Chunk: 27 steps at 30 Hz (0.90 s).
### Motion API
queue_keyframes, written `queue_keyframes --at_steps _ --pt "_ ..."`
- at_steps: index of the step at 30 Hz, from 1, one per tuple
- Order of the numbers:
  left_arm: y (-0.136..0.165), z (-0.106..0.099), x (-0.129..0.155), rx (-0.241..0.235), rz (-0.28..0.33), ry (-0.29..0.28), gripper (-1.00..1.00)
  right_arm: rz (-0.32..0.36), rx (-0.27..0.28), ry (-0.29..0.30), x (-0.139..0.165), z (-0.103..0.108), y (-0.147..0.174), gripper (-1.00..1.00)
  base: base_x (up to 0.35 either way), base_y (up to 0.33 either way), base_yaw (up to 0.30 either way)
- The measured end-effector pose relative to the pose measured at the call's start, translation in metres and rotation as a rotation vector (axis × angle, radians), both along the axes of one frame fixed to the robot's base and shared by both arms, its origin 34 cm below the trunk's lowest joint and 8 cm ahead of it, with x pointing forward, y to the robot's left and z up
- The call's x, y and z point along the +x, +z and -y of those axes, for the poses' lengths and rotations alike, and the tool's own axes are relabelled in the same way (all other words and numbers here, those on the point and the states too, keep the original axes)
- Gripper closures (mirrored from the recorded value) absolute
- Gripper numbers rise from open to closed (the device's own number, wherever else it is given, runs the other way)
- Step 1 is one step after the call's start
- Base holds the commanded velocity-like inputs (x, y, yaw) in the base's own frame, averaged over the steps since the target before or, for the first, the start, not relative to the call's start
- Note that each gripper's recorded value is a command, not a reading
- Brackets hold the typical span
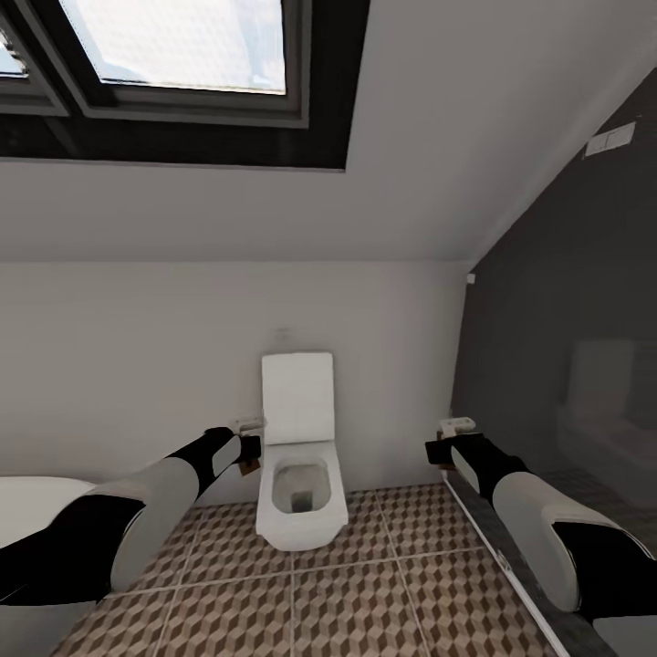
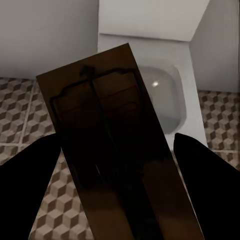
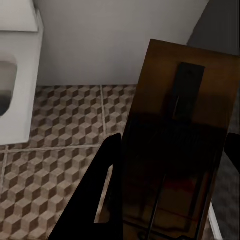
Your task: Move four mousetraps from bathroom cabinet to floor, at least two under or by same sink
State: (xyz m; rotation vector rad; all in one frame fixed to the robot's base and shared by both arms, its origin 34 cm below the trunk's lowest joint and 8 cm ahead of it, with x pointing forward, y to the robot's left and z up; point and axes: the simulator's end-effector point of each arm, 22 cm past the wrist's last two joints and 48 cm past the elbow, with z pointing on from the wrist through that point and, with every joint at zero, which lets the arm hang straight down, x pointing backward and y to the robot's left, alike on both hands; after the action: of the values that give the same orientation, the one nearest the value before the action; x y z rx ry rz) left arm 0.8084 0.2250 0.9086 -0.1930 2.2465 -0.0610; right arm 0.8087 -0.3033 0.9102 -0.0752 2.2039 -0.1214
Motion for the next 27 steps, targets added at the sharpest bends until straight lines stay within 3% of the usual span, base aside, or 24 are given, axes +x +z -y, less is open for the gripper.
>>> queue_keyframes --at_steps 8,20,27 --pt "0.0007 -0.0005 0.0005 0.001 0.004 0.001 1.0 0.002 -0.007 -0.008 0.0002 0.0022 0.0007 1.0 0.0 -0.144 0.11" --pt "0.0008 -0.0017 0.0007 0.002 0.006 0.003 1.0 0.002 -0.008 -0.012 0.0001 0.004 0.0007 1.0 0.0 -0.009 0.256" --pt "0.0006 -0.0032 0.0007 0.003 0.006 0.005 1.0 0.003 -0.008 -0.014 0.0001 0.0054 0.0009 1.0 0.001 0.001 0.071"
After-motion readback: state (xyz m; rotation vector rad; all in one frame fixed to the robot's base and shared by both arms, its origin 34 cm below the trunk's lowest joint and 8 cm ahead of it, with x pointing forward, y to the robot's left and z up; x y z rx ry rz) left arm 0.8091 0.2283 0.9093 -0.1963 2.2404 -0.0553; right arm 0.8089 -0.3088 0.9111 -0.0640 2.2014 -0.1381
